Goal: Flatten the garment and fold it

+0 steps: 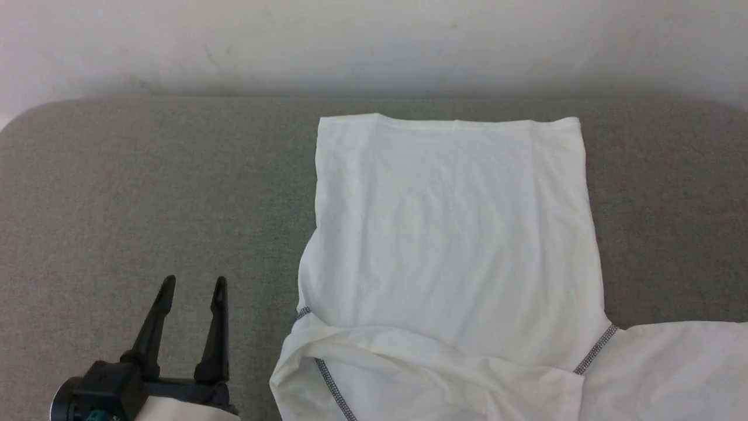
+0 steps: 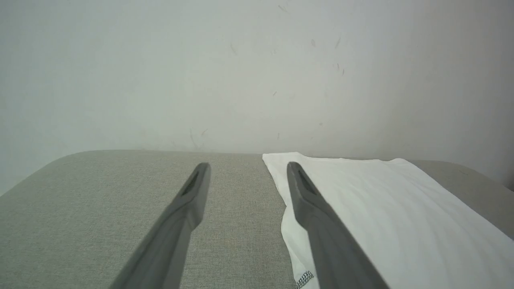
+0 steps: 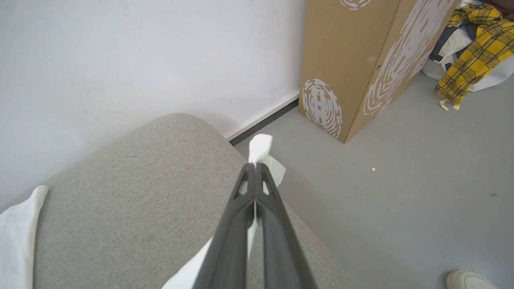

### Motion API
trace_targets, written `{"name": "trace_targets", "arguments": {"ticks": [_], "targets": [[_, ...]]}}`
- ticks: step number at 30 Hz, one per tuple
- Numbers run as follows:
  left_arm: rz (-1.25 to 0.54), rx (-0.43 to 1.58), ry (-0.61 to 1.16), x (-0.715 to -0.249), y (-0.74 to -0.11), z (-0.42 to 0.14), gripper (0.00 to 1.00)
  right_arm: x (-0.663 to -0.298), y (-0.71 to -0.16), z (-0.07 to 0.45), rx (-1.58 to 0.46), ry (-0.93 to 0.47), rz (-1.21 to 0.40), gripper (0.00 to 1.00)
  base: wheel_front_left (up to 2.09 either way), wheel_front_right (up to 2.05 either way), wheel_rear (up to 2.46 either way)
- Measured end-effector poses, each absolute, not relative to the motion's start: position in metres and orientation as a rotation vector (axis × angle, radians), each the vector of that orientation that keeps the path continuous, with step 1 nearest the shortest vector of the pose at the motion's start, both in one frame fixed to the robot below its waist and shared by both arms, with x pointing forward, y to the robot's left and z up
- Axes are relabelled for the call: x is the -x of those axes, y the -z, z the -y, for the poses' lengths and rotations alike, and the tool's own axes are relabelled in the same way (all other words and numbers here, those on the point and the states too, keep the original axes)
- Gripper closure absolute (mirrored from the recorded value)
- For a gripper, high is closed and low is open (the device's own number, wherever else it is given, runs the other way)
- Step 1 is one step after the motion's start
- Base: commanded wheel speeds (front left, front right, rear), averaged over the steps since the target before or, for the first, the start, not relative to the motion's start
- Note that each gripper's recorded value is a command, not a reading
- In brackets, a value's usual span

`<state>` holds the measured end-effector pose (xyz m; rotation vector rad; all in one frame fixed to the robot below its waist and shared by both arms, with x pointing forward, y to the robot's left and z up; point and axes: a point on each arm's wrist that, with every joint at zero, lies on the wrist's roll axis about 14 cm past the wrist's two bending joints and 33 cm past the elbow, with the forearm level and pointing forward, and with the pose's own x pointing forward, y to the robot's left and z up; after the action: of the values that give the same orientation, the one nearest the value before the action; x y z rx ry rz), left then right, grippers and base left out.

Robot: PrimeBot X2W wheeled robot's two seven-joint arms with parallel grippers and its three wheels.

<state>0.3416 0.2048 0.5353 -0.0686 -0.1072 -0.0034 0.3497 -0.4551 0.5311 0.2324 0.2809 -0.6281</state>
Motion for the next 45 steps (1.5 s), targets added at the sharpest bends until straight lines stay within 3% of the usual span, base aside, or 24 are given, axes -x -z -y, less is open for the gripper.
{"name": "trace_targets", "arguments": {"ticks": [6, 12, 18, 25, 34, 45], "targets": [[0.134, 0.070, 0.002, -0.327, -0.548, -0.205, 0.00, -0.347, -0.550, 0.442, -0.235, 0.562, -0.218, 1.00, 0.00, 0.00, 0.00], [0.160, 0.064, 0.001, -0.319, -0.558, -0.206, 0.00, -0.369, -0.582, 0.397, -0.206, 0.399, -0.129, 1.00, 0.00, 0.00, 0.00], [0.181, 0.063, -0.002, -0.311, -0.566, -0.206, 0.00, -0.395, -0.608, 0.317, -0.181, 0.147, -0.078, 1.00, 0.00, 0.00, 0.00], [0.187, 0.063, -0.021, -0.301, -0.568, -0.210, 0.00, -0.406, -0.622, 0.187, -0.185, -0.205, -0.070, 1.00, 0.00, 0.00, 0.00], [0.167, 0.072, -0.056, -0.296, -0.562, -0.218, 0.00, -0.401, -0.613, 0.041, -0.151, -0.600, -0.143, 1.00, 0.00, 0.00, 0.00], [0.149, 0.095, -0.127, -0.291, -0.551, -0.233, 0.00, -0.376, -0.525, -0.066, -0.145, -0.868, -0.401, 1.00, 0.00, 0.00, 0.00]]}}
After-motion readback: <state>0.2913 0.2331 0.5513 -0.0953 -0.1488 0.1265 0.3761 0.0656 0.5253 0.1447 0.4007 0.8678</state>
